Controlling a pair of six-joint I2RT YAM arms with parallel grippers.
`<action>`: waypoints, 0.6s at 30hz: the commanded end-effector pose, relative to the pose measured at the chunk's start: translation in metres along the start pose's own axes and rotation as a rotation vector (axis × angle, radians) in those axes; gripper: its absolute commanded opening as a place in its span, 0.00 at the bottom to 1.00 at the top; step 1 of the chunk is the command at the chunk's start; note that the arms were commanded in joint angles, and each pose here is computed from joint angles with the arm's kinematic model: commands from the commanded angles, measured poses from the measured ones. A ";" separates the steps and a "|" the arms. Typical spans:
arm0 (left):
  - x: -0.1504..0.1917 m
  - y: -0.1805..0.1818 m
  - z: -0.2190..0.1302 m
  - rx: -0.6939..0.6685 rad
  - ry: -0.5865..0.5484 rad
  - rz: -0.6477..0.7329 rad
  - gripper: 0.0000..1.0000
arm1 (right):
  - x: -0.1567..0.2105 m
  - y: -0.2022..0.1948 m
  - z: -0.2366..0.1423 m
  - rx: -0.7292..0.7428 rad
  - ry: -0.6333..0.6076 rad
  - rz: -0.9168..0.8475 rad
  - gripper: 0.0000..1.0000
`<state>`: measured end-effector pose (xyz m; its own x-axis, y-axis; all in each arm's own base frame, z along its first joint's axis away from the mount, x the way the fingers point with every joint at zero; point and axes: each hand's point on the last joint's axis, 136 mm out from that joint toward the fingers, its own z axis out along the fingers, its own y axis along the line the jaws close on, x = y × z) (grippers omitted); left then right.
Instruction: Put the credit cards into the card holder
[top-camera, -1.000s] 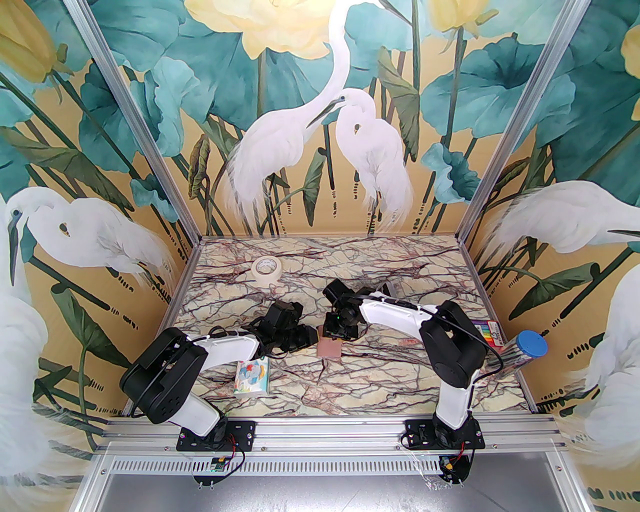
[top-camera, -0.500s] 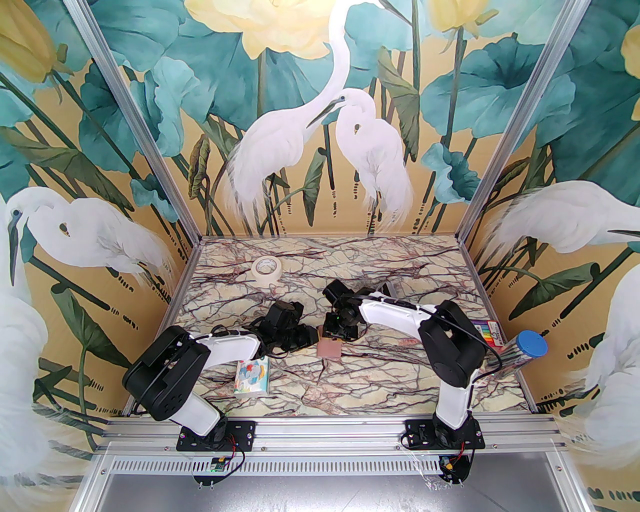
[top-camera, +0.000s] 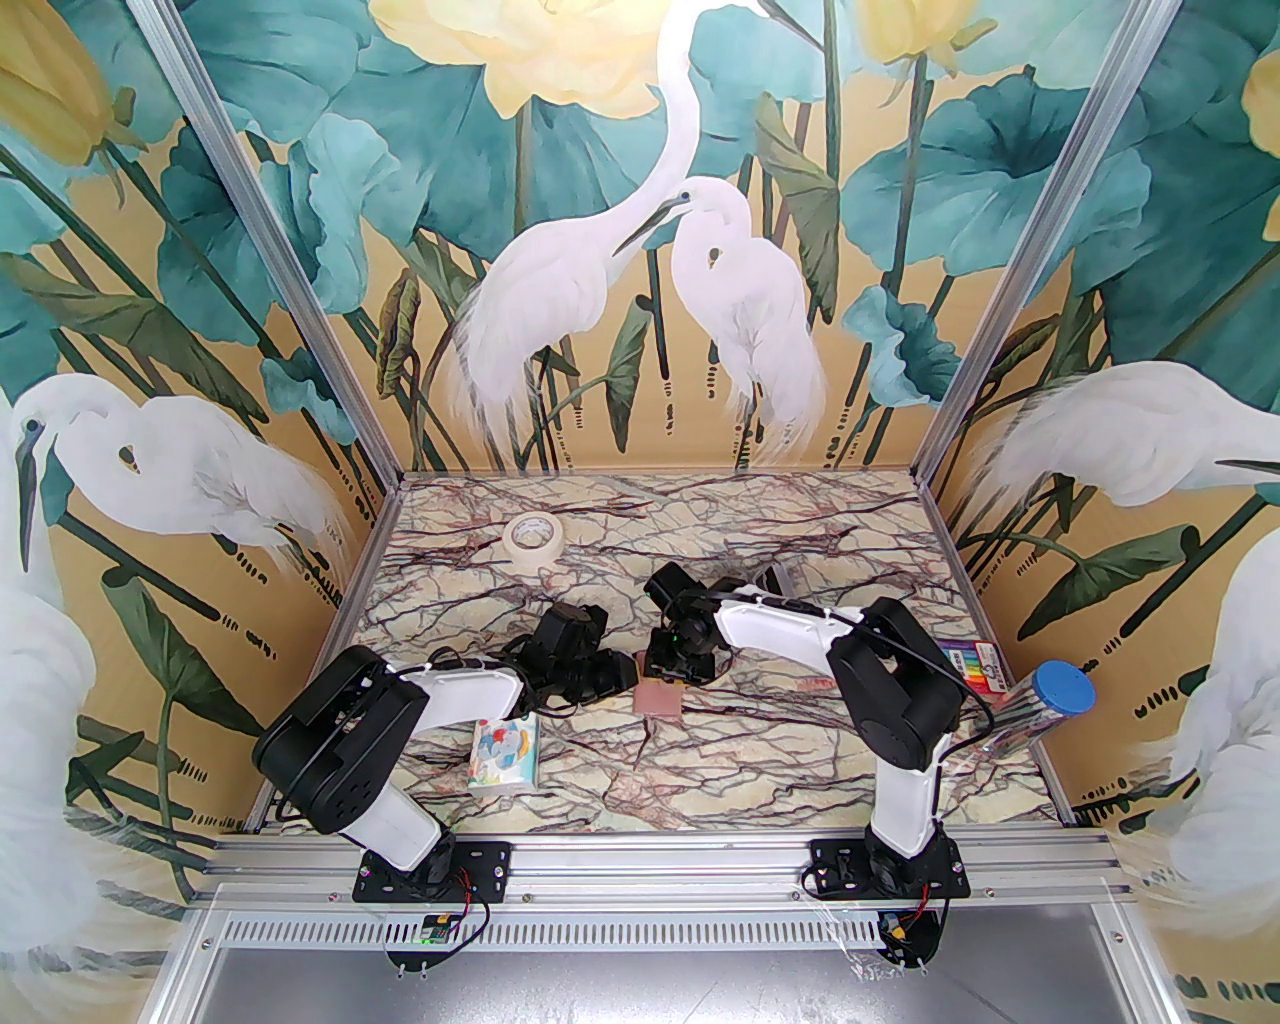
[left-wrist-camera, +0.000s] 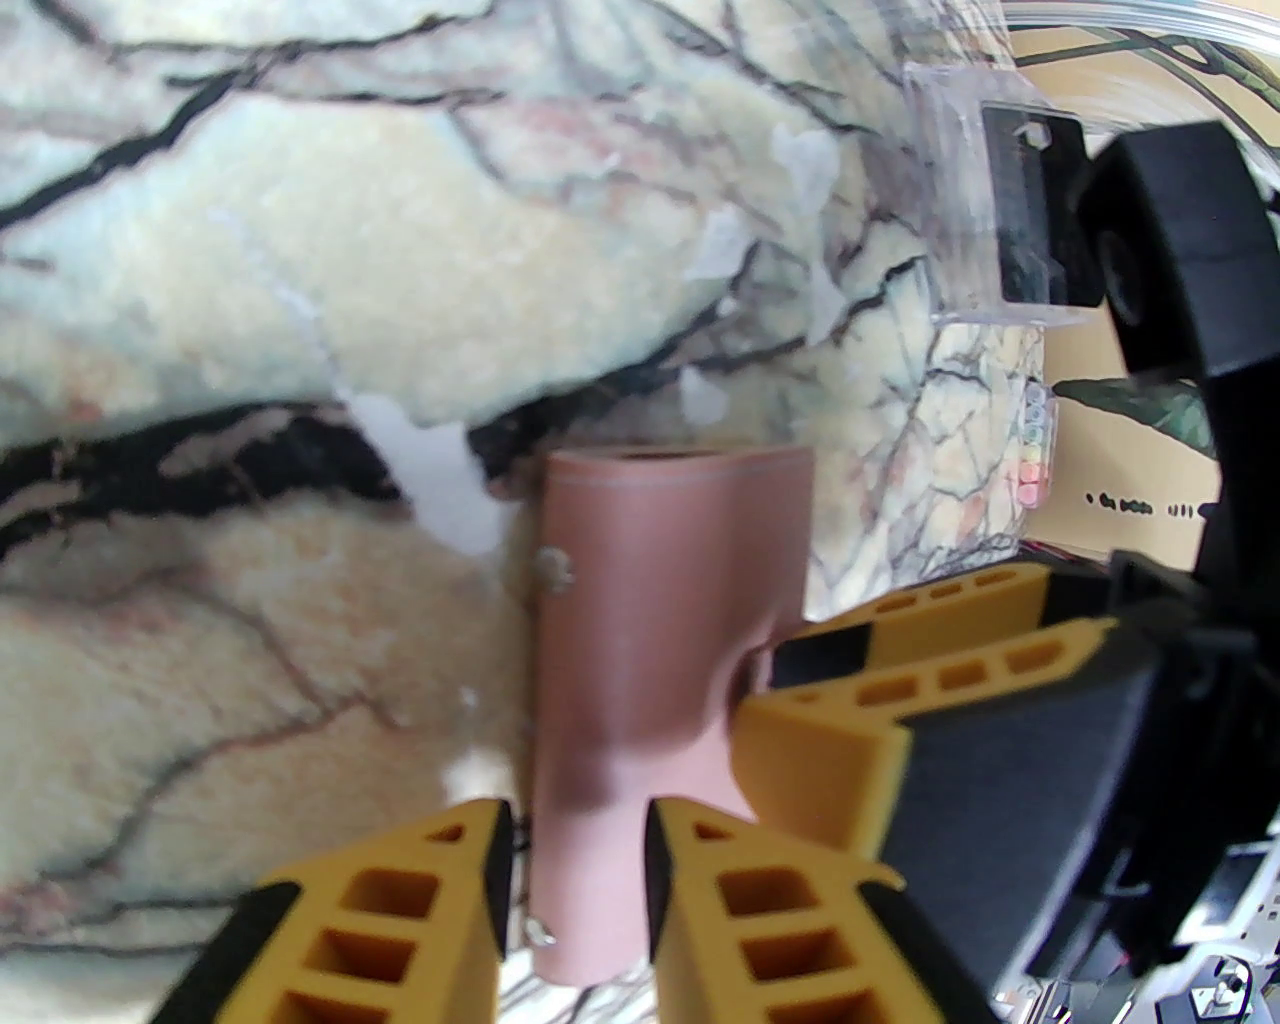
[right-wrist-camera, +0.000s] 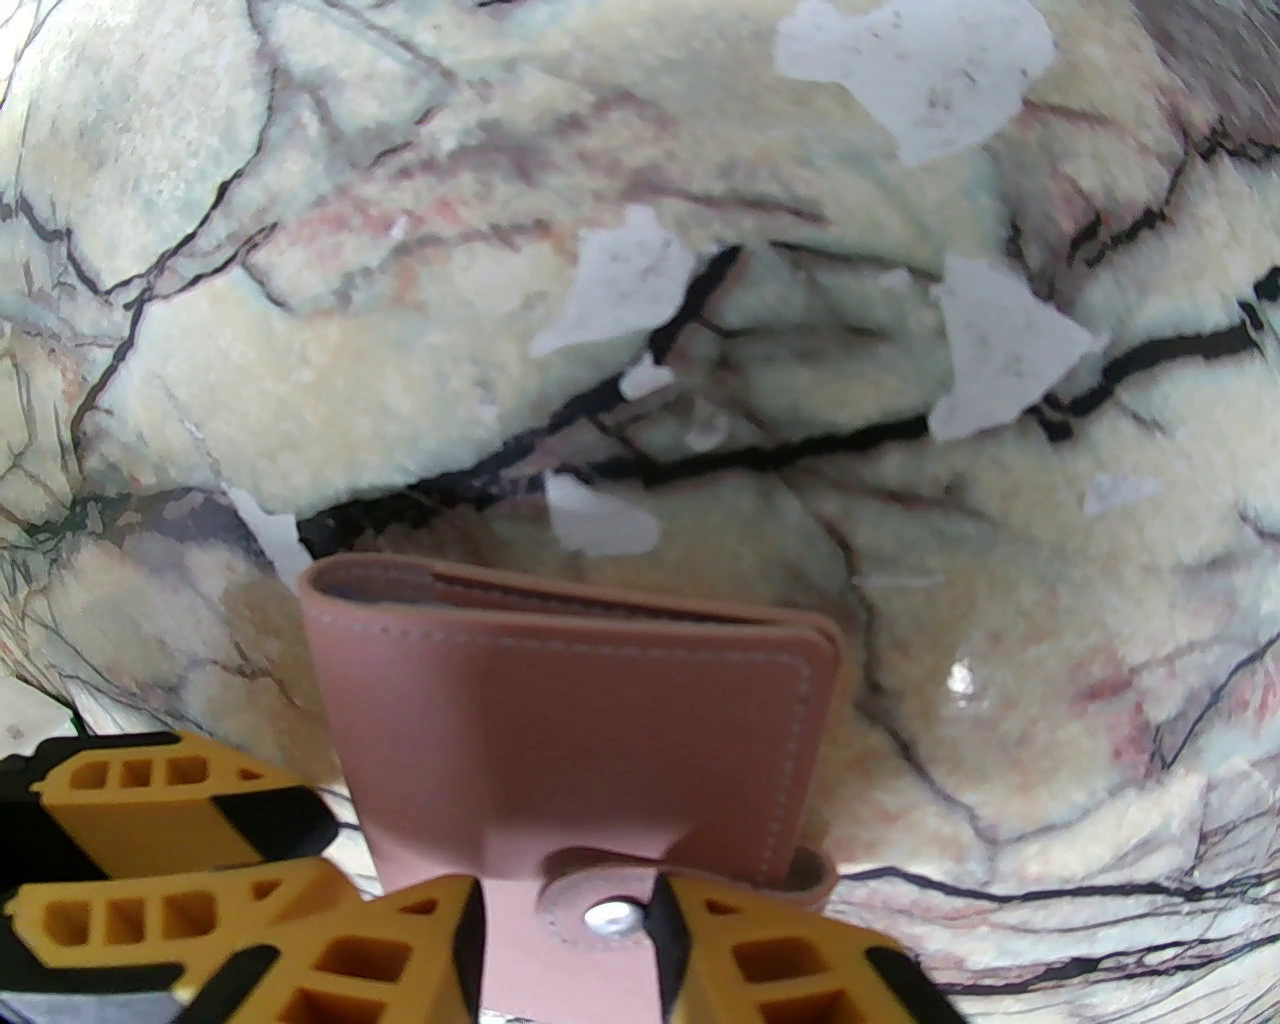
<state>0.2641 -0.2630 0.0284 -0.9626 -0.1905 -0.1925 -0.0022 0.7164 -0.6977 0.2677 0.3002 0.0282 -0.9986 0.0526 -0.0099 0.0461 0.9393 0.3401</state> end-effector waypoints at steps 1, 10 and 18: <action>0.004 0.004 0.005 0.003 0.006 -0.009 0.29 | 0.011 -0.028 0.021 0.118 0.057 -0.002 0.37; 0.005 0.004 0.010 0.014 0.017 -0.013 0.29 | 0.014 -0.034 0.026 0.144 0.071 -0.008 0.35; 0.008 0.007 0.016 0.021 0.036 -0.020 0.28 | 0.015 -0.036 0.027 0.149 0.080 -0.014 0.33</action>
<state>0.2660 -0.2665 0.0244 -0.9625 -0.1989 -0.1843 -0.0076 0.6994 -0.7147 0.2672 0.2988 0.0261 -0.9995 0.0307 -0.0006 0.0288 0.9473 0.3192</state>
